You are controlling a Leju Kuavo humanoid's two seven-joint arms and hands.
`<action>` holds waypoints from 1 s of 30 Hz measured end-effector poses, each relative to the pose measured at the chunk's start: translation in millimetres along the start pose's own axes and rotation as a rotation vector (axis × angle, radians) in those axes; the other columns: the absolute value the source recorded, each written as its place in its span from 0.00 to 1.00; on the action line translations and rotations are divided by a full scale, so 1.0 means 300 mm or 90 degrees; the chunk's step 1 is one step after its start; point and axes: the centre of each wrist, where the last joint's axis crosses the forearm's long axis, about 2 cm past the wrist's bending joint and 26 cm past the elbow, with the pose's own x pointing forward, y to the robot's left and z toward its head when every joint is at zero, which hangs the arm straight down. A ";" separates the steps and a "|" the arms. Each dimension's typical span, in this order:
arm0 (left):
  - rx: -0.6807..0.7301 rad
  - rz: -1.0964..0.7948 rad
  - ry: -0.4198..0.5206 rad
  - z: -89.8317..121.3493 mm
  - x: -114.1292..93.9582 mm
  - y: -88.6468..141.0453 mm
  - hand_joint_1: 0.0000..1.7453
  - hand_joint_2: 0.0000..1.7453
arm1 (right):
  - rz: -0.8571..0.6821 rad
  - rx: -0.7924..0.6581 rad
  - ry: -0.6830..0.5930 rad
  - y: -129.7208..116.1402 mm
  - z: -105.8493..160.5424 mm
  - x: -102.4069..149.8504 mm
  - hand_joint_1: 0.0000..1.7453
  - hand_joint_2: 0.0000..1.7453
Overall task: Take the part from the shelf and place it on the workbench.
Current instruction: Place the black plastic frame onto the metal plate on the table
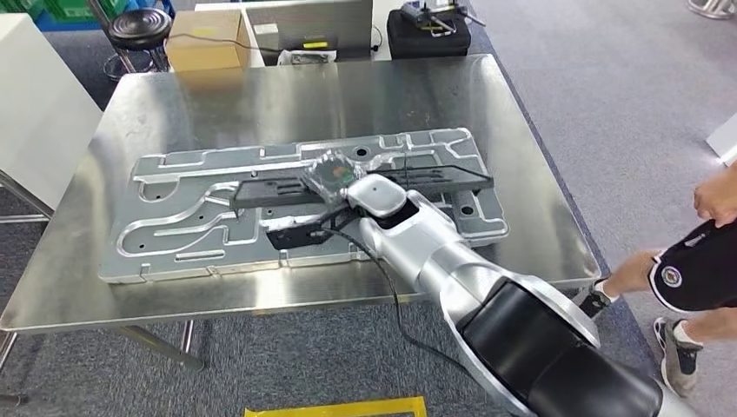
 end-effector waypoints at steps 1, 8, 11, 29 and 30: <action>-0.001 0.000 -0.002 0.001 -0.002 0.001 0.00 1.00 | 0.002 0.012 0.001 0.027 0.006 0.004 1.00 1.00; -0.006 -0.006 -0.012 0.004 -0.008 0.012 0.00 1.00 | 0.021 0.062 -0.006 0.148 0.043 0.011 1.00 1.00; -0.010 -0.007 -0.015 0.003 -0.006 0.010 0.00 1.00 | 0.036 0.069 -0.014 0.176 0.054 0.003 1.00 1.00; -0.006 -0.028 -0.021 -0.001 0.001 0.011 0.00 0.00 | 0.013 0.029 -0.017 0.255 0.092 -0.016 0.00 0.00; -0.006 -0.031 -0.021 -0.001 0.002 0.011 0.00 0.00 | 0.008 0.021 -0.017 0.254 0.092 -0.020 0.00 0.00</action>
